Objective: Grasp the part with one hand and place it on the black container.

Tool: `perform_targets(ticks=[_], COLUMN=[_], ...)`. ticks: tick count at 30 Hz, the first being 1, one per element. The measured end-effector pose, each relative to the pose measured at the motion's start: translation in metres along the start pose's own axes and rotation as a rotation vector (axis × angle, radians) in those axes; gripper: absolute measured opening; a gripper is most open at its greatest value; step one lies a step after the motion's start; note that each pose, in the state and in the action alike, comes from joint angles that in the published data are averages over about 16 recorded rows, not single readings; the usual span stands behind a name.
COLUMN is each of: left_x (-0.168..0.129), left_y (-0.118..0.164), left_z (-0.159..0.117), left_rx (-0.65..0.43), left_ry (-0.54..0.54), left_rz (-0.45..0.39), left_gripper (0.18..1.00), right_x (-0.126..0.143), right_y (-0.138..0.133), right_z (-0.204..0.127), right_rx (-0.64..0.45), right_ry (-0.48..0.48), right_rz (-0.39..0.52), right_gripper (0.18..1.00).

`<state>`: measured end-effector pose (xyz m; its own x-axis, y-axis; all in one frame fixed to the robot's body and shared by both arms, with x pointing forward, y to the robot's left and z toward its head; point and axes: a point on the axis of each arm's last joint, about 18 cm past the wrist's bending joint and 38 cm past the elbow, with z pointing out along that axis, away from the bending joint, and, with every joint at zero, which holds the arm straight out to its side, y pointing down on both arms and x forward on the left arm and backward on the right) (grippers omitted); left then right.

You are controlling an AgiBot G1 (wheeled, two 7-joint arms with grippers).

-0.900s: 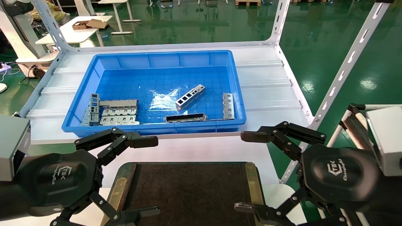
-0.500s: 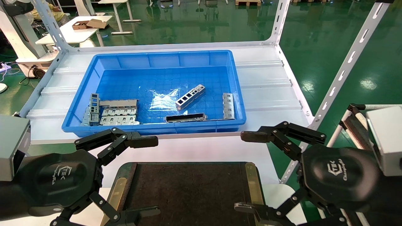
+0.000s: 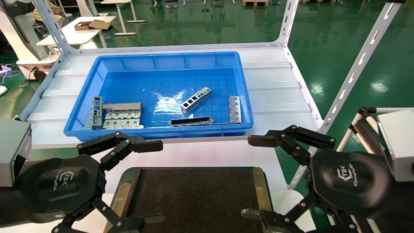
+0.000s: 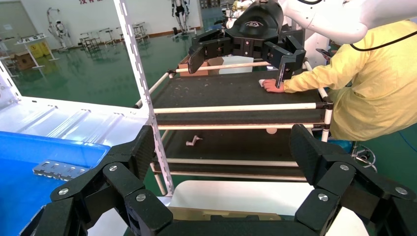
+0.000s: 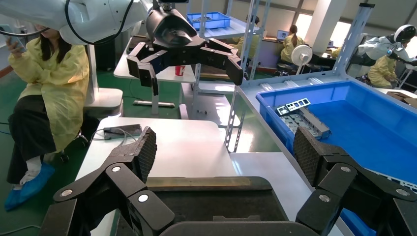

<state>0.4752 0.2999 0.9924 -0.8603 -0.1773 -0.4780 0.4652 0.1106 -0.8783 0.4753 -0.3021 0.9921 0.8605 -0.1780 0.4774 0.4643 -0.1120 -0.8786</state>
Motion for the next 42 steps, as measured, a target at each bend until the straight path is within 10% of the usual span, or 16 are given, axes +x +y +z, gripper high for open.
perform_targets(ticks=[25,42], left_x=[-0.010,-0.087], left_y=[0.001,0.022], left_z=[0.006,0.048], left_rx=[-0.002,-0.022], left_ry=[-0.032,-0.229], left_rz=[0.010,-0.024], left_gripper=[1.001,1.001], right_x=[0.000,0.000], right_y=[0.000,0.000], right_z=[0.000,0.000], right_rx=[0.000,0.000], right_ry=[0.000,0.000], right_rz=[0.000,0.000], right_gripper=[1.001,1.001])
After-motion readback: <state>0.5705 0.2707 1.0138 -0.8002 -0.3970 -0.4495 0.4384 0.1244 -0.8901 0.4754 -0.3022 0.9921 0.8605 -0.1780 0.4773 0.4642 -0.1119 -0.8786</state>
